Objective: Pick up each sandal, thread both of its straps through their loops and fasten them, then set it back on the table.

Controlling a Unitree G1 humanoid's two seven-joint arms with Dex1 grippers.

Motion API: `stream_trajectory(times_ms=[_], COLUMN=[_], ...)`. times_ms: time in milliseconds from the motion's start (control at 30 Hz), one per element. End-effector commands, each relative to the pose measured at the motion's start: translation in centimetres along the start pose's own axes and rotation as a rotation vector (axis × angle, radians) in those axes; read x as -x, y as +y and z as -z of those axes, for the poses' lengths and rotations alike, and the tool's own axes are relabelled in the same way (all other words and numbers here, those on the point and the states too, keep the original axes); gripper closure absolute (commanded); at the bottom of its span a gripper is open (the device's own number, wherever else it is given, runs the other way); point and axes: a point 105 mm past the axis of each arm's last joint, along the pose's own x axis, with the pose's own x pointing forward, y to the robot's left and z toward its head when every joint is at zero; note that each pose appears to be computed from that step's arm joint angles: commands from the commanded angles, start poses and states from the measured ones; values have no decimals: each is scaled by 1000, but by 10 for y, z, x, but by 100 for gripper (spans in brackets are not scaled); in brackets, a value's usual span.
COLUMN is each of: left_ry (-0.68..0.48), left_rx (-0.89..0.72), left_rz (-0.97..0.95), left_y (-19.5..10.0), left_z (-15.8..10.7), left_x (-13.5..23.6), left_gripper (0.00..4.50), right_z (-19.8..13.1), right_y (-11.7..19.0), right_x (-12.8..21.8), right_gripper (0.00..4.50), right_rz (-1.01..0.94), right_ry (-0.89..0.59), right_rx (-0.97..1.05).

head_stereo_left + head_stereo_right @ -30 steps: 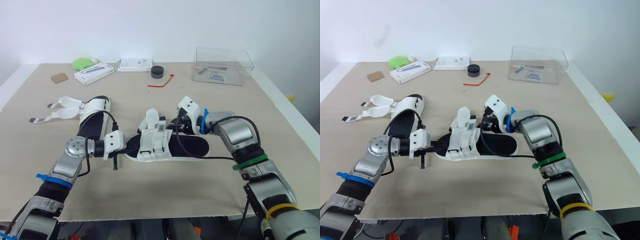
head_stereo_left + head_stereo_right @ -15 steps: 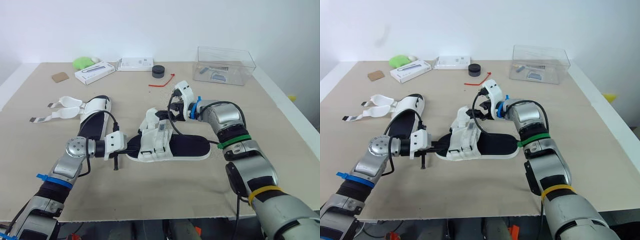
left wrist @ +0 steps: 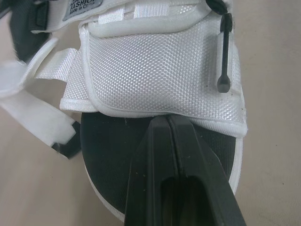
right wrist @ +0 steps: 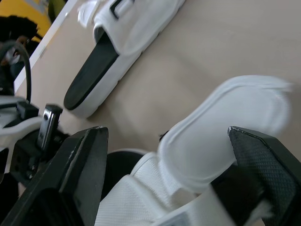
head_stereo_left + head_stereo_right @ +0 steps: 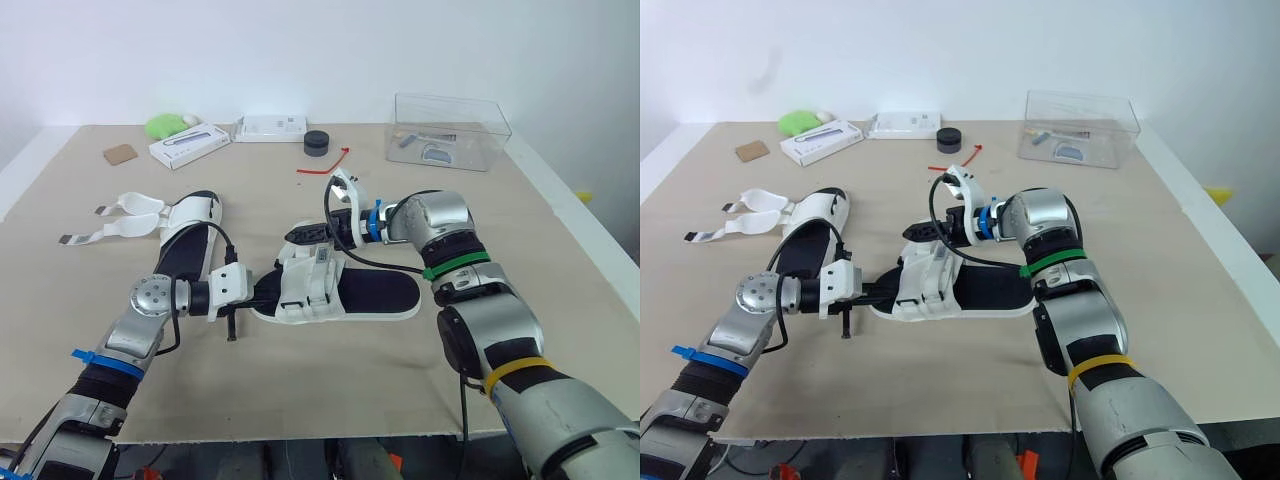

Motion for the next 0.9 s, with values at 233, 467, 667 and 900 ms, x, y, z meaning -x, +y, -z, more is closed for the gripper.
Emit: stream_trajectory(times_ms=[233, 467, 667, 900], left_ry=[93, 97, 102, 103], left_rx=[33, 36, 39, 37], left_rz=[33, 29, 30, 32], left_y=[-13, -14, -15, -14], left_z=[20, 21, 21, 21], left_x=[2, 4, 5, 5], left_gripper=[450, 450, 450, 450], right_z=[-11, -28, -27, -8], right_y=[2, -6, -11, -12], right_x=[-1, 10, 13, 5], right_gripper=[14, 14, 14, 14], right_rz=[8, 60, 85, 53], right_ry=[-23, -84, -84, -23], right_rx=[36, 92, 82, 40])
